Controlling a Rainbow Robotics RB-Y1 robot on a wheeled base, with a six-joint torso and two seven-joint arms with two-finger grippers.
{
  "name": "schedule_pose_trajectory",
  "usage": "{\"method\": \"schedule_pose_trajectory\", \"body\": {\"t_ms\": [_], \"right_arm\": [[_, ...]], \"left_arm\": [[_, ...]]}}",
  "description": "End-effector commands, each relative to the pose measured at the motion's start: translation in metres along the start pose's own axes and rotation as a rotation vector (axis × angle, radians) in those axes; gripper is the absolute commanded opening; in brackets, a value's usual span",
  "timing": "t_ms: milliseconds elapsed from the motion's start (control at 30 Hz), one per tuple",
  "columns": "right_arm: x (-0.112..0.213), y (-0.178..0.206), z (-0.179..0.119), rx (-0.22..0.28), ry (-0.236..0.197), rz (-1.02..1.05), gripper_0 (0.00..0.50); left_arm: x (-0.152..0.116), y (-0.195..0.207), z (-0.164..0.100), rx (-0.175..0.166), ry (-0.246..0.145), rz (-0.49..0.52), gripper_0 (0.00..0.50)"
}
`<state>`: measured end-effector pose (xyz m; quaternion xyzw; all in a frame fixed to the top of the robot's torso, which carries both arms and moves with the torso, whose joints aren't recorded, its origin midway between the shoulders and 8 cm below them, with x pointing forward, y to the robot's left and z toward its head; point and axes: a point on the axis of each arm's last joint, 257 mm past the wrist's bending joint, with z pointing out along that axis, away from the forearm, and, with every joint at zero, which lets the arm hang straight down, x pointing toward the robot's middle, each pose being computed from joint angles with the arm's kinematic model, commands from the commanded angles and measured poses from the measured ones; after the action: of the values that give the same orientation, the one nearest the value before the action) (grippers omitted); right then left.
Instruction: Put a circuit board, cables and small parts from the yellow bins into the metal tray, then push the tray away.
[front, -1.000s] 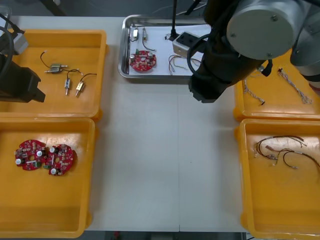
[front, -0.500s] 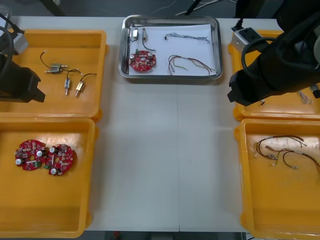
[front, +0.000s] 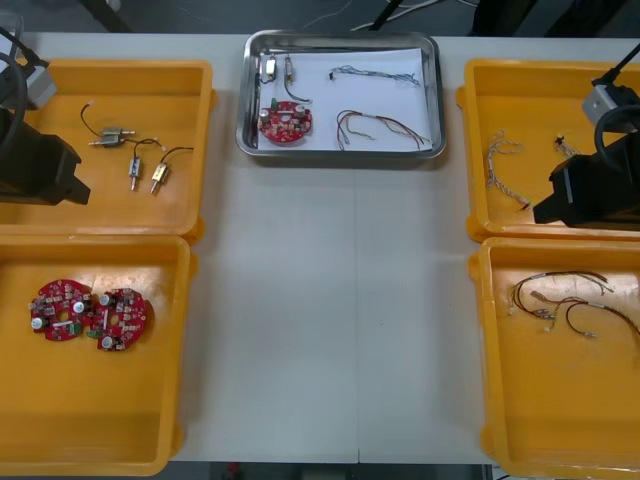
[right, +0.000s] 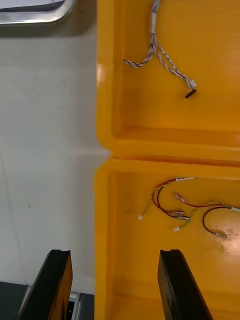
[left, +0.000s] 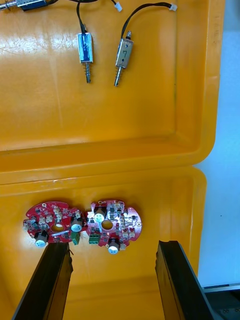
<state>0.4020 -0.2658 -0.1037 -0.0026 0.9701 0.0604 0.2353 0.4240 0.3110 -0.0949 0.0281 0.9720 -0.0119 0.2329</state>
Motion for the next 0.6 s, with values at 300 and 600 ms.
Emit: {"method": "schedule_pose_trajectory", "body": {"t_ms": [300,600], "right_arm": [[0.003,-0.071,-0.02,0.118,-0.072,0.157,0.5],[0.022,-0.109,-0.017,0.196,-0.056,0.207,0.5]], "left_arm": [[-0.003,0.018,-0.014,-0.048,-0.029,0.061,0.5],[-0.003,0.018,-0.014,-0.048,-0.029,0.061,0.5]]}}
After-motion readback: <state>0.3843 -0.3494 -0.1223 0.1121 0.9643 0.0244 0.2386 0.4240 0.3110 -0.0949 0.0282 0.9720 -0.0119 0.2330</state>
